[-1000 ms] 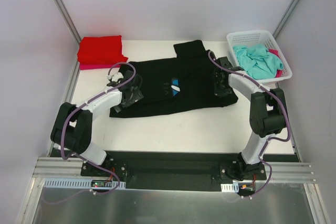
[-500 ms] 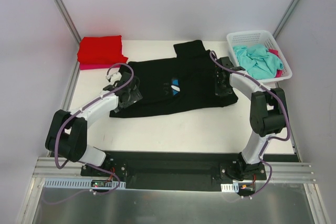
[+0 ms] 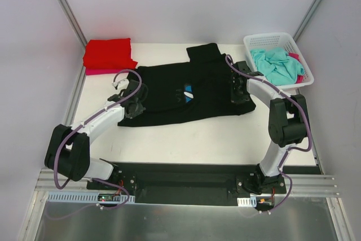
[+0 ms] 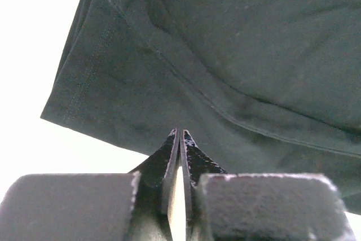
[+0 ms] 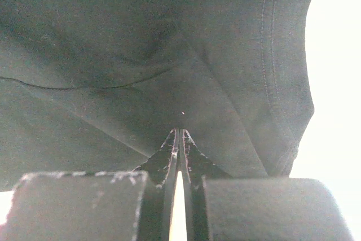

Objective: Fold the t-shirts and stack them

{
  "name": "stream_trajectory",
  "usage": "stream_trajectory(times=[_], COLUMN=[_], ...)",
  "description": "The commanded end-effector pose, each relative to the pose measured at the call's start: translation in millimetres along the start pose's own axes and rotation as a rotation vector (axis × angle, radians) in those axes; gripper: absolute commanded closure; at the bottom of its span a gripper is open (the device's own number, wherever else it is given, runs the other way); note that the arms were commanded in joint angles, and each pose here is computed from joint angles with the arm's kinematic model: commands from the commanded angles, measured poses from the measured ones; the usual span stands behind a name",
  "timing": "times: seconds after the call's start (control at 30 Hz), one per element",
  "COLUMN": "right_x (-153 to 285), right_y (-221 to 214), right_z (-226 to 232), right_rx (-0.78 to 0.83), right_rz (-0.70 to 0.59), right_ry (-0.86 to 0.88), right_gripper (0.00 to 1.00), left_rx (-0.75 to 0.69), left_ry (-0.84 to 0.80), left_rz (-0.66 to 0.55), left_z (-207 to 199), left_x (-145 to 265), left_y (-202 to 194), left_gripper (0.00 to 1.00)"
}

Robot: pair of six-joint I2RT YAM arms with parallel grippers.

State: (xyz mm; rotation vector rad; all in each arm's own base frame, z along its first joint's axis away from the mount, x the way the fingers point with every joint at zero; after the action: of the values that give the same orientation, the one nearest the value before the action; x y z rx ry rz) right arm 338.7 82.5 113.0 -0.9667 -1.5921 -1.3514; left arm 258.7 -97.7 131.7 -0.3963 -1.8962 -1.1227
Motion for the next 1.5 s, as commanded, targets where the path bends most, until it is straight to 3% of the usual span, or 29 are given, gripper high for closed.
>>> stream_trajectory(times=[0.0, 0.43, 0.9, 1.3, 1.47], right_x=[6, -5, -16, -16, 7], right_y=[10, 10, -12, -9, 4], right_z=[0, -8, -24, -37, -32], right_rx=[-0.013, -0.028, -0.046, -0.031, -0.053], right_rz=[-0.018, 0.020, 0.136, 0.131, 0.054], right_ry=[0.007, -0.027, -0.139, -0.247, -0.187], right_gripper=[0.99, 0.99, 0.99, 0.99, 0.99], left_rx=[-0.004, 0.103, 0.114, 0.144, 0.119], left_ry=[0.041, 0.090, 0.111, 0.117, 0.014], left_rz=[0.049, 0.174, 0.149, 0.128, 0.102], left_z=[5, 31, 61, 87, 67], left_x=[-12, -49, -36, -24, -12], left_y=[-12, -12, -22, -23, -3], left_gripper=[1.00, 1.00, 1.00, 1.00, 1.00])
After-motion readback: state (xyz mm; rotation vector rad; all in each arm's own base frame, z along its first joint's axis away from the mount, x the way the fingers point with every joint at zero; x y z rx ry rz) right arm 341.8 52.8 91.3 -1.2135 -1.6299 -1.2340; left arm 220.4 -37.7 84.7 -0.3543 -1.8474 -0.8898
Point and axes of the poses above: each gripper's point midway between its finger pads, its own x axis back along the fingers, its own z axis along the line the jaws close on, y = z × x, the point moved 7 cm from there along x, back along the fingers, and after that the axes turned 5 degrees about x, right-handed, at the moved point
